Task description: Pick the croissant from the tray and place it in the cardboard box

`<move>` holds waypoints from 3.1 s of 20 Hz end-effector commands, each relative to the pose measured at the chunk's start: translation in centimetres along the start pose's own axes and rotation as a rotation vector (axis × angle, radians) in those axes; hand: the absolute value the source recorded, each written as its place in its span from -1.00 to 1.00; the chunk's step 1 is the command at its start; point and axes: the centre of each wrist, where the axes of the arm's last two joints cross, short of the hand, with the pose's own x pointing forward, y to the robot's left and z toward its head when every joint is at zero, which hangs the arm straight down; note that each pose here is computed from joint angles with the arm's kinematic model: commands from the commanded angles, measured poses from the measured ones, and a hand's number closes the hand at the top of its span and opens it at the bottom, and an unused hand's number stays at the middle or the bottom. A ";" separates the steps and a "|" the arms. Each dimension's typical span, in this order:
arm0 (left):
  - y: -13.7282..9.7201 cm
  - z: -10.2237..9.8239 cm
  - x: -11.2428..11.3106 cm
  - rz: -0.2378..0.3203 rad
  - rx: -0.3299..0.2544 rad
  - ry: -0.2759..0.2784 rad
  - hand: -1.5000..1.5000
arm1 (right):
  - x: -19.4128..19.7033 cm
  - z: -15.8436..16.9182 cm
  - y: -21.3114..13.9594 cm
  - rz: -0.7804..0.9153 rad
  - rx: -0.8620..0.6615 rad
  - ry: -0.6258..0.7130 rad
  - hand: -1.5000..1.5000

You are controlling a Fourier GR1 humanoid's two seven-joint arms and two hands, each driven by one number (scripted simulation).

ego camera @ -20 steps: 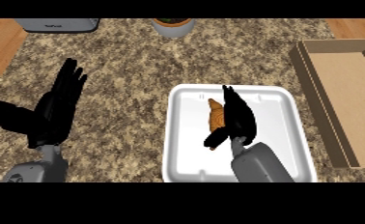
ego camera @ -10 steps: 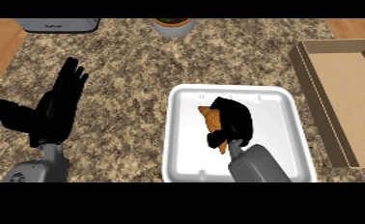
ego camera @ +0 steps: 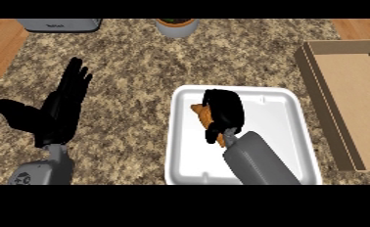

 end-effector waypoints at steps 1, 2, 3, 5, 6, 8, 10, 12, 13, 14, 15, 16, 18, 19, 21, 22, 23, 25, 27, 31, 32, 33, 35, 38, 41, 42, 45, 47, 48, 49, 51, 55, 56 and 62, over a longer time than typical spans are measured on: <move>0.7 0.1 -0.4 0.011 -0.017 0.010 0.00 | 0.8 -1.3 -1.4 0.074 -0.092 -0.077 1.00; 1.6 0.1 0.4 0.010 -0.005 -0.002 0.00 | 0.0 -0.1 -1.5 0.090 -0.121 -0.099 1.00; 1.1 -0.1 1.1 -0.011 0.005 -0.011 0.00 | 2.5 -0.4 -2.3 0.086 -0.150 -0.115 1.00; 0.2 0.8 0.8 0.002 -0.001 0.008 0.00 | 2.2 1.5 -2.0 0.087 -0.168 -0.146 1.00; 1.6 0.0 -0.9 -0.005 0.003 0.017 0.00 | 4.4 2.9 -3.9 0.077 -0.173 -0.170 1.00; -0.3 1.6 1.5 0.005 -0.013 0.007 0.00 | 3.7 1.9 -6.4 0.153 -0.199 -0.178 1.00; 1.7 -0.9 0.7 0.003 0.007 0.001 0.00 | 4.8 3.6 -8.0 0.153 -0.212 -0.206 1.00; 1.1 -0.4 -0.3 0.009 0.004 0.002 0.00 | 6.5 5.7 -8.9 0.074 -0.266 -0.191 1.00; -0.2 0.2 1.6 0.002 0.001 0.022 0.00 | 5.0 5.0 -10.9 0.007 -0.336 -0.169 1.00; 0.4 0.6 1.2 -0.013 0.003 -0.005 0.00 | 5.2 6.0 -11.3 -0.082 -0.392 -0.130 1.00; 0.7 0.9 -1.7 -0.007 0.004 0.014 0.00 | 5.6 6.7 -11.1 -0.126 -0.432 -0.125 1.00; 0.2 0.6 0.5 0.011 0.007 0.008 0.00 | 5.6 6.8 -12.0 -0.132 -0.471 -0.073 1.00; 0.6 -0.1 -0.6 0.013 0.006 0.012 0.00 | 4.9 7.1 -12.8 -0.138 -0.553 -0.038 1.00; 1.0 0.7 -0.4 -0.001 -0.029 0.004 0.00 | 5.5 6.2 -13.1 -0.154 -0.579 0.015 1.00; 0.8 0.6 0.0 -0.003 0.005 0.008 0.00 | 4.0 7.7 -15.9 -0.174 -0.655 0.048 1.00; 2.3 0.5 0.2 0.000 0.014 0.015 0.00 | 1.2 6.5 -17.4 -0.146 -0.689 0.091 1.00; 0.5 0.8 -0.6 0.002 0.001 0.011 0.00 | 1.8 5.7 -18.3 -0.177 -0.697 0.107 1.00; 0.1 1.2 0.0 -0.007 0.002 -0.001 0.00 | 1.1 6.5 -18.2 -0.191 -0.710 0.158 1.00; 0.1 -0.3 -0.1 0.013 0.008 0.012 0.00 | -0.7 6.2 -22.0 -0.198 -0.698 0.188 1.00; 1.2 -0.7 -0.7 0.017 0.017 0.011 0.00 | -4.6 6.4 -21.0 -0.172 -0.681 0.262 1.00; -0.2 0.6 -0.3 -0.008 0.008 0.014 0.00 | -5.0 6.1 -21.5 -0.181 -0.677 0.279 1.00; -0.5 1.1 0.5 0.015 0.015 0.000 0.00 | -8.1 5.4 -22.0 -0.176 -0.684 0.270 1.00; 1.4 0.2 1.1 0.000 -0.002 -0.005 0.00 | -10.2 4.2 -22.6 -0.177 -0.705 0.287 1.00; 0.5 0.1 -0.8 -0.022 -0.002 -0.018 0.00 | -12.5 2.3 -22.7 -0.103 -0.759 0.348 1.00; -0.3 0.3 0.1 -0.018 0.002 -0.001 0.00 | -14.5 1.0 -23.5 -0.043 -0.758 0.388 1.00; 1.5 0.7 -0.3 -0.005 -0.003 0.004 0.00 | -16.7 1.4 -22.9 -0.040 -0.746 0.394 1.00; -0.4 1.0 1.0 0.005 -0.022 -0.004 0.00 | -19.0 -0.5 -22.6 0.009 -0.711 0.407 1.00; 0.3 0.8 1.3 -0.001 -0.008 -0.001 0.00 | -20.4 -1.6 -21.1 0.024 -0.715 0.418 1.00; 1.3 0.9 0.0 0.022 -0.009 0.004 0.00 | -21.5 -0.5 -21.4 0.026 -0.692 0.432 1.00; 0.1 0.3 1.3 -0.002 -0.005 -0.002 0.00 | -21.8 -1.0 -22.8 0.035 -0.668 0.428 1.00; -1.3 0.0 0.4 -0.002 -0.005 -0.017 0.00 | -23.6 -2.0 -19.8 0.109 -0.583 0.439 1.00; -0.5 0.9 0.3 0.004 -0.027 -0.027 0.00 | -27.2 -2.1 -18.8 0.209 -0.281 0.618 1.00; 1.1 0.4 -0.6 0.003 -0.022 -0.016 0.00 | -28.2 -2.4 -18.6 0.177 -0.229 0.634 -1.00; 1.3 0.3 1.3 0.002 -0.011 0.006 0.00 | -31.2 -3.1 -18.9 0.002 -0.364 0.536 -1.00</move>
